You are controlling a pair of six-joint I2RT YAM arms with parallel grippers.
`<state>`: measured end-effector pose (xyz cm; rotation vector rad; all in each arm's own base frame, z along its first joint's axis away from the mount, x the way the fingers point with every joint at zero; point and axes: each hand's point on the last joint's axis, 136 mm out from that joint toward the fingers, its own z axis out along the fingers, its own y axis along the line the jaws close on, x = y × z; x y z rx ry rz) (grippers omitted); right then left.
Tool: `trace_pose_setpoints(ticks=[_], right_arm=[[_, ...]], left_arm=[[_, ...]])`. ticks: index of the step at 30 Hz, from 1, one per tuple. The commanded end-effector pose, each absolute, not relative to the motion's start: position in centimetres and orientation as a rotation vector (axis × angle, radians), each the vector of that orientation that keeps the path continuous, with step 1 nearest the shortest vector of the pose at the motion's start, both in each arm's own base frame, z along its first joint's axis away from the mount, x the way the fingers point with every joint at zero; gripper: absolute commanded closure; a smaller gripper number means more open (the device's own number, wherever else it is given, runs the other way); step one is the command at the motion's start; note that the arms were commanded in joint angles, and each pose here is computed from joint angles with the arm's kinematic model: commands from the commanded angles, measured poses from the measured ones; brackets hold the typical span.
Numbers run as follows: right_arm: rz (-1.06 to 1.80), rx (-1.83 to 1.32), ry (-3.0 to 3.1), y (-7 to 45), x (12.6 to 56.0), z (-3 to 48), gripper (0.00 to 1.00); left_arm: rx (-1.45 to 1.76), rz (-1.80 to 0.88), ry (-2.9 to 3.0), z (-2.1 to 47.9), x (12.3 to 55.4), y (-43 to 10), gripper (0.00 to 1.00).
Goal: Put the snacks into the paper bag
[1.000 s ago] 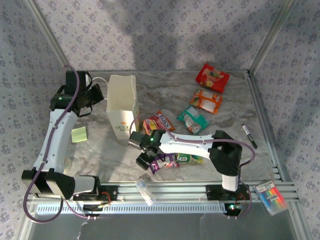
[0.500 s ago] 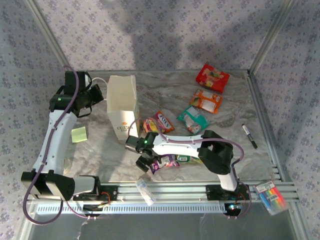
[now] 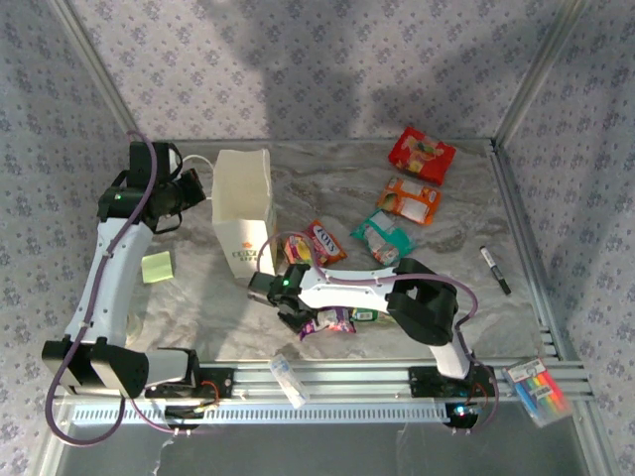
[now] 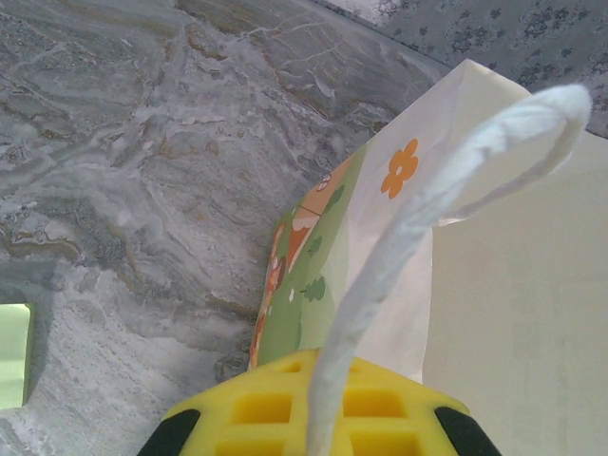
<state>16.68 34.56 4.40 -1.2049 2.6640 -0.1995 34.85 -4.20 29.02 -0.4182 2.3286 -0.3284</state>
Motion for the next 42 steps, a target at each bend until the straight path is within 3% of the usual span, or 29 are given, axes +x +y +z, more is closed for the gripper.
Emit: trace_pose_setpoints(ticks=[1, 3, 8, 14, 32, 42], right_arm=[[-0.281, -1.194, 2.666, 33.7, 16.8, 4.2, 0.47], [-0.280, -1.191, 2.655, 33.7, 16.9, 4.7, 0.53], [-0.236, -1.180, 2.634, 33.9, 17.1, 6.3, 0.56], [-0.208, -1.195, 2.607, 33.8, 17.5, 7.7, 0.76], [-0.039, -1.121, 2.429, 32.3, 19.5, 16.6, 0.79], [0.195, -1.018, 2.228, 31.2, 21.4, 25.1, 0.81]], left_arm=[[-0.387, -0.354, 2.293, 30.9, 34.2, -4.4, 1.00], [-0.388, -0.346, 2.296, 30.8, 34.2, -4.2, 1.00], [-0.389, -0.335, 2.297, 30.9, 34.0, -4.1, 1.00], [-0.396, -0.321, 2.298, 30.8, 33.8, -3.9, 0.99], [-0.398, -0.327, 2.284, 31.5, 33.6, -3.9, 0.99], [-0.401, -0.320, 2.298, 31.5, 33.4, -3.8, 0.99]])
